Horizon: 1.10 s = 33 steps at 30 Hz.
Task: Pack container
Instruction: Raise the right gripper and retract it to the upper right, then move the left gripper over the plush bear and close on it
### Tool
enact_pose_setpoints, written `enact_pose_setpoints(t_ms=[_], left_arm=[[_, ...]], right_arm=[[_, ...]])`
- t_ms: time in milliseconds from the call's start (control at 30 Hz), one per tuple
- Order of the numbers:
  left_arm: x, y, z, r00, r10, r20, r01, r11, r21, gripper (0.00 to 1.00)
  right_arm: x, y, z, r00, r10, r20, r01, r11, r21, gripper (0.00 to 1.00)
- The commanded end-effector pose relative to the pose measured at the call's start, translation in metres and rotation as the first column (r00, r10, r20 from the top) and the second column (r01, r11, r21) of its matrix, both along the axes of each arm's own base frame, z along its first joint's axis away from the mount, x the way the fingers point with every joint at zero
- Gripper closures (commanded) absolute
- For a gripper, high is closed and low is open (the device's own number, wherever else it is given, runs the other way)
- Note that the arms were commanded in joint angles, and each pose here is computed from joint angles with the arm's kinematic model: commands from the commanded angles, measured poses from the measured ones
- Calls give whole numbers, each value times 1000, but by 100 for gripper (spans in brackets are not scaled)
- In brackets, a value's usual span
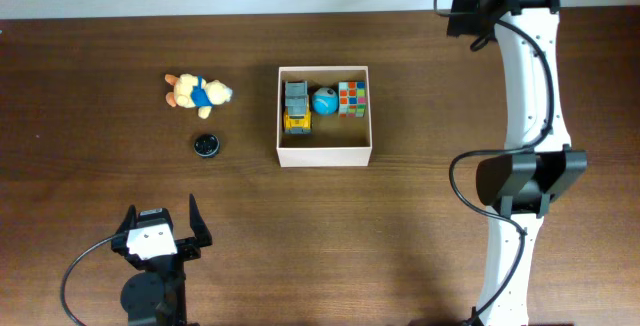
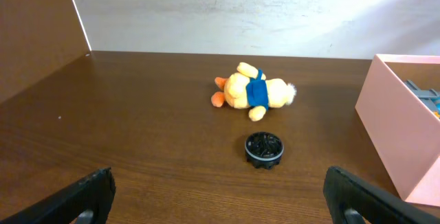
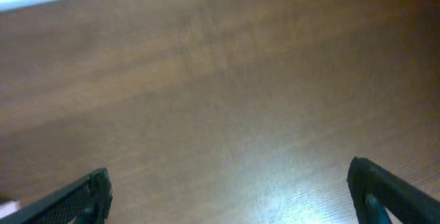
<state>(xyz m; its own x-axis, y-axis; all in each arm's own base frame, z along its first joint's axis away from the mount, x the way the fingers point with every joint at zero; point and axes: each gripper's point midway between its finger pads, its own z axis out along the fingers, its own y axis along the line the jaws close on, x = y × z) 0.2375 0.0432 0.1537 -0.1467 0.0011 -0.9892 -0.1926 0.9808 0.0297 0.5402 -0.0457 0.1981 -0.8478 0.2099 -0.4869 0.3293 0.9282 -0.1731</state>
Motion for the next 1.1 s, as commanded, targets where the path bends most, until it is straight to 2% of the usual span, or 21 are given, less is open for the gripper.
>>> enact_pose_setpoints(t_ms=[0,267,400,467,667,767,900,1000,1067], left_arm=[[0,1,-2,1000,8,-1,-8,1000,-5,1],[1,1,2,1000,9,15,-9,1000,-5,1],[3,-4,10,998,-5,69,13,994,-112,1],[3,-4,18,995,4,96,11,988,-152,1],[5,2,63,992,35,121,-16,989,-149,1],[19,3,81,998,30,64,-20,988,-156,1],[56,-2,93,997,-27,-79,12,983,-185,1],[89,-8,95,976,-91,-200,45,973,-224,1],[112,-18,90,938,-168,-303,82,957,-278,1]], right_arm=[[-6,-10,-37,993,-90,-71,91,996,-1,1],[-22,-9,-66,978,-125,-164,128,992,6,1],[-22,-9,-66,979,-125,-163,128,992,6,1],[-22,-9,-66,979,-125,-163,128,992,6,1],[-22,-9,-66,979,-125,-163,128,992,6,1],[-22,-9,-66,979,-125,-163,128,992,6,1],[-22,-9,-66,979,-125,-163,128,992,6,1],[-22,-9,-66,979,-125,-163,128,992,6,1],[-22,-9,-66,979,-125,-163,128,992,6,1]])
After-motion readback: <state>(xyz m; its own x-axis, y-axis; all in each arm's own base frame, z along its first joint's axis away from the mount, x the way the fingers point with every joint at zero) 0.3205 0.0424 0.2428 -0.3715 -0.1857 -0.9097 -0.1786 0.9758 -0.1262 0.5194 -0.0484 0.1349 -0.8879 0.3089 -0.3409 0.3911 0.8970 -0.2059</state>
